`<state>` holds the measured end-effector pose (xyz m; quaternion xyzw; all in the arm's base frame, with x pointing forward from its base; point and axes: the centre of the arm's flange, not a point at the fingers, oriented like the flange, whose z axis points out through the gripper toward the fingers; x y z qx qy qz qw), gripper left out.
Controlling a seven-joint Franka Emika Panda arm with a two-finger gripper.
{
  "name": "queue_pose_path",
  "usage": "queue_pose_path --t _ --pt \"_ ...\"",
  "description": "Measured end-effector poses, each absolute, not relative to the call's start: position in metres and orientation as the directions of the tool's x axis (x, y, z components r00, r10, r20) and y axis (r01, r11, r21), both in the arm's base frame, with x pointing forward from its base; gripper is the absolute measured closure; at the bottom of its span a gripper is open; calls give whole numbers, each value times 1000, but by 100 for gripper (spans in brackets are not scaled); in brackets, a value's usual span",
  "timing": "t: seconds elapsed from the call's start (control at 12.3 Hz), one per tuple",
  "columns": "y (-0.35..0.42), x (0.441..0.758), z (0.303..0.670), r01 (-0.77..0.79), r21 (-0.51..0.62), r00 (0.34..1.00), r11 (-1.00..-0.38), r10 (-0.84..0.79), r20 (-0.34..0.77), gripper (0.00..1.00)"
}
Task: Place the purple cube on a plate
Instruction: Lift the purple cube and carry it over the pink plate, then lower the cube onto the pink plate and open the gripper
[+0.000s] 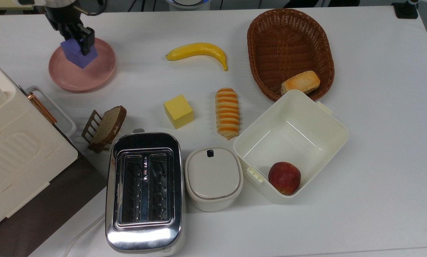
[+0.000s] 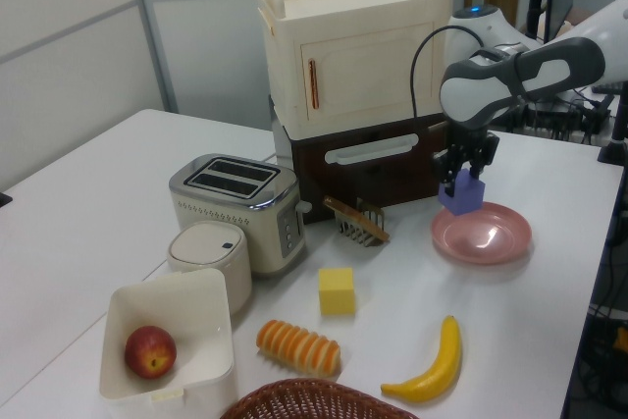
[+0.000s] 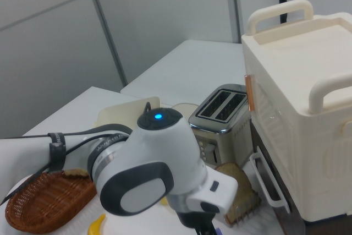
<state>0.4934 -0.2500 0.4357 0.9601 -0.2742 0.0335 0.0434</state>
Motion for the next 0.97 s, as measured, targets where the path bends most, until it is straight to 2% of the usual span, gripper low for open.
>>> queue_pose_path --t 0.41,0.97 --pt "-279 479 418 -530 81 848 -844 -528 52 45" --pt "-281 482 379 -522 110 850 -846 -527 -18 45"
